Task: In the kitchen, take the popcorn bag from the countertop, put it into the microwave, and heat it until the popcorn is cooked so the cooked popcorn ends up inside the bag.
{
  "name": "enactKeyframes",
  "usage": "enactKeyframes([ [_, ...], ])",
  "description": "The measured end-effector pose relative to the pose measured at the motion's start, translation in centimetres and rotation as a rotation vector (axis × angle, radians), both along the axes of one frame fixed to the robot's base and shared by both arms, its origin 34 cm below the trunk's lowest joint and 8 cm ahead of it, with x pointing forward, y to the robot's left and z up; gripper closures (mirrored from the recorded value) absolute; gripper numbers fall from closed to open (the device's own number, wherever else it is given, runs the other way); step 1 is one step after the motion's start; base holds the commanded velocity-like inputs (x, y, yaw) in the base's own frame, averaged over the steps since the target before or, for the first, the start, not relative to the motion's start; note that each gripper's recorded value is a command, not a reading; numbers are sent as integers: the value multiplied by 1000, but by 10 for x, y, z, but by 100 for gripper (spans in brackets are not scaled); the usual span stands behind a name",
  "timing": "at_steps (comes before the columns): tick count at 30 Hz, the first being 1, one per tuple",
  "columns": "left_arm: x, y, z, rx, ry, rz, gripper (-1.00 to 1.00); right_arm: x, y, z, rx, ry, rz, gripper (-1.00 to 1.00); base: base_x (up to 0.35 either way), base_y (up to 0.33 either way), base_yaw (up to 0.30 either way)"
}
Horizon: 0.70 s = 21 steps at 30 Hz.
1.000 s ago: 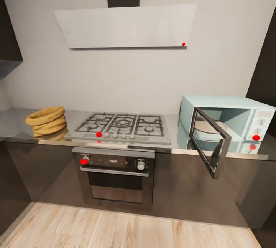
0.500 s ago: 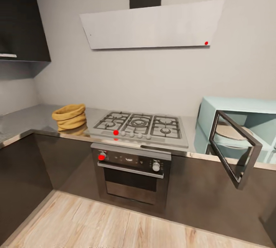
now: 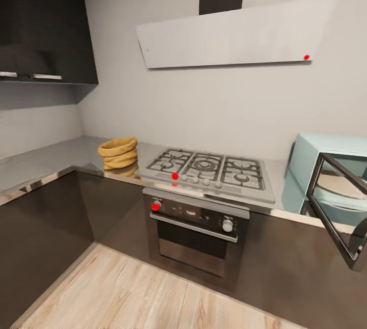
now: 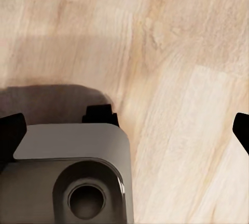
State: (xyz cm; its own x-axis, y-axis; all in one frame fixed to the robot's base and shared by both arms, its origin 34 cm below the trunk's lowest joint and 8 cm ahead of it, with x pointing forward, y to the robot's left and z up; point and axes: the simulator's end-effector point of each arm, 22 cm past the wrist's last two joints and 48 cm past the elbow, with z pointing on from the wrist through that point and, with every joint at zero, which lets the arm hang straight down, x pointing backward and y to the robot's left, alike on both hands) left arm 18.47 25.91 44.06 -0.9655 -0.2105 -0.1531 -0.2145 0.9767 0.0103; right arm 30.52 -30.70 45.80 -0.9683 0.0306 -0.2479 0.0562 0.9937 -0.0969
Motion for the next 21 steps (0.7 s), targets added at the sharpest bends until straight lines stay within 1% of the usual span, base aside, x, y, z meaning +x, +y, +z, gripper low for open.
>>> enactKeyframes([
  [2,1,0,0,0,-2,0,-100,0,0,0,0,-1,0,-100,0,8,202],
  [5,1,0,0,0,-2,0,-100,1,-1,1,-1,-4,-1,-100,31,189,45],
  [12,0,-2,0,-9,-1,-7,-100,1,-10,1,-12,-3,-1,-100,141,305,2],
  [21,-1,-1,0,-11,6,-10,-100,1,-9,1,-8,0,2,-100,185,313,0],
])
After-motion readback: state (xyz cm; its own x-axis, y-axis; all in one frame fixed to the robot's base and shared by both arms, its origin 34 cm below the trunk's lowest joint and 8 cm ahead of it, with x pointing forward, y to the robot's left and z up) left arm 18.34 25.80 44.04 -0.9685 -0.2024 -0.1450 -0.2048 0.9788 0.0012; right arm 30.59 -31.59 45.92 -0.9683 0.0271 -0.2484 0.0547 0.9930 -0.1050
